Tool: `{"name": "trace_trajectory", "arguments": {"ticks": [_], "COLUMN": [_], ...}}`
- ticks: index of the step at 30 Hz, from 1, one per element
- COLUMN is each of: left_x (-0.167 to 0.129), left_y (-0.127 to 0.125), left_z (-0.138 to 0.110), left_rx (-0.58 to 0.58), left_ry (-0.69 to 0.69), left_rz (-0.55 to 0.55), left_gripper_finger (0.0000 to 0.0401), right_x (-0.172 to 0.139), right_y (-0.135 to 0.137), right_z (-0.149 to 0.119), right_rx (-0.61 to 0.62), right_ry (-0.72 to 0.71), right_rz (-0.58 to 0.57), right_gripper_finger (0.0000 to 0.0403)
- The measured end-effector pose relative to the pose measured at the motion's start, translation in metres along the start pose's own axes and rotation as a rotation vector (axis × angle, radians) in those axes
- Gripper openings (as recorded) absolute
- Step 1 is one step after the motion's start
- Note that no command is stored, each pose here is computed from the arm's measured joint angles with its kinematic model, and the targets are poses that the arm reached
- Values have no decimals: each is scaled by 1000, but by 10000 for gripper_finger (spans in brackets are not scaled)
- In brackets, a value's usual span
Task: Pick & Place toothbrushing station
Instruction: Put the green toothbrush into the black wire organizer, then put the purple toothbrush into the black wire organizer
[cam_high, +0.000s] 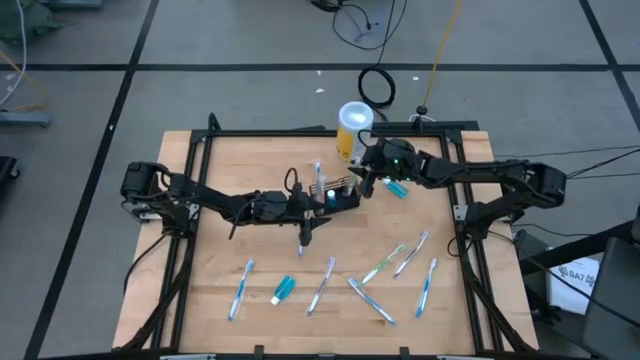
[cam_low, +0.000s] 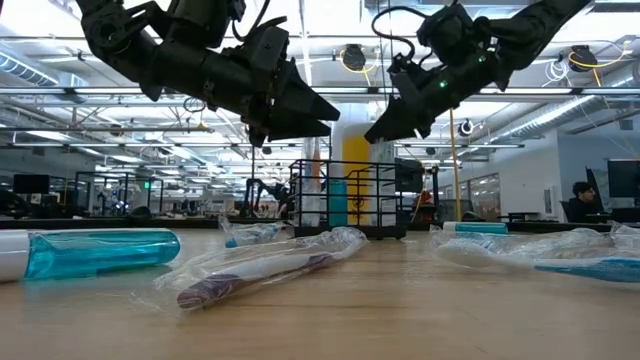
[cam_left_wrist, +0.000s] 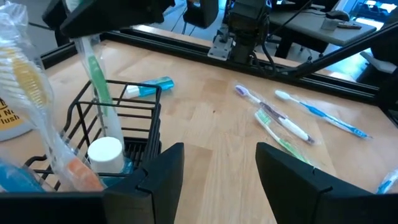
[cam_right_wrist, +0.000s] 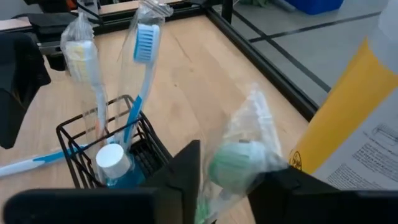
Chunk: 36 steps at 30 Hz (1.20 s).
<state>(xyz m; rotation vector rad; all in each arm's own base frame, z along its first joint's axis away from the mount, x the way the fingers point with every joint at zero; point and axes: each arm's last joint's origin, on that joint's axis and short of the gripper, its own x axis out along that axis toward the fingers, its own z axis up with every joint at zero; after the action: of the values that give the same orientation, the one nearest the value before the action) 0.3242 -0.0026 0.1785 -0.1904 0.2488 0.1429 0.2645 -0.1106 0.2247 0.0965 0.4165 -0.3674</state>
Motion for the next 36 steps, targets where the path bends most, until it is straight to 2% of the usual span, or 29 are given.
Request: {"name": "trace_trajectory", "arguments": {"ticks": [8, 14, 19, 21, 27, 33, 36], "left_x": [0, -2, -3, -4, -8, -15, -18], "left_y": [-1, -2, 3, 4, 11, 19, 20], "left_z": [-3, -13, -23, -27, -37, -47, -50], "left_rx": [-1, 22, -86, -108, -168, -293, -327], "left_ry": [26, 129, 236, 271, 340, 375, 393], "left_rz": [1, 8, 54, 73, 255, 468, 505], "left_gripper_finger": [207, 207, 207, 207, 207, 207, 207], "right_x": [-8, -11, -22, -27, -52, -74, -80], "right_y": [4, 11, 11, 11, 9, 11, 15], "right_z": [6, -2, -7, -4, 9, 8, 3], "right_rx": [5, -4, 9, 9, 0, 124, 181], "right_ry": [-28, 71, 149, 132, 72, 110, 167], "right_rz": [13, 32, 25, 10, -49, -45, -38], "right_gripper_finger": [169, 184, 184, 184, 187, 182, 178]}}
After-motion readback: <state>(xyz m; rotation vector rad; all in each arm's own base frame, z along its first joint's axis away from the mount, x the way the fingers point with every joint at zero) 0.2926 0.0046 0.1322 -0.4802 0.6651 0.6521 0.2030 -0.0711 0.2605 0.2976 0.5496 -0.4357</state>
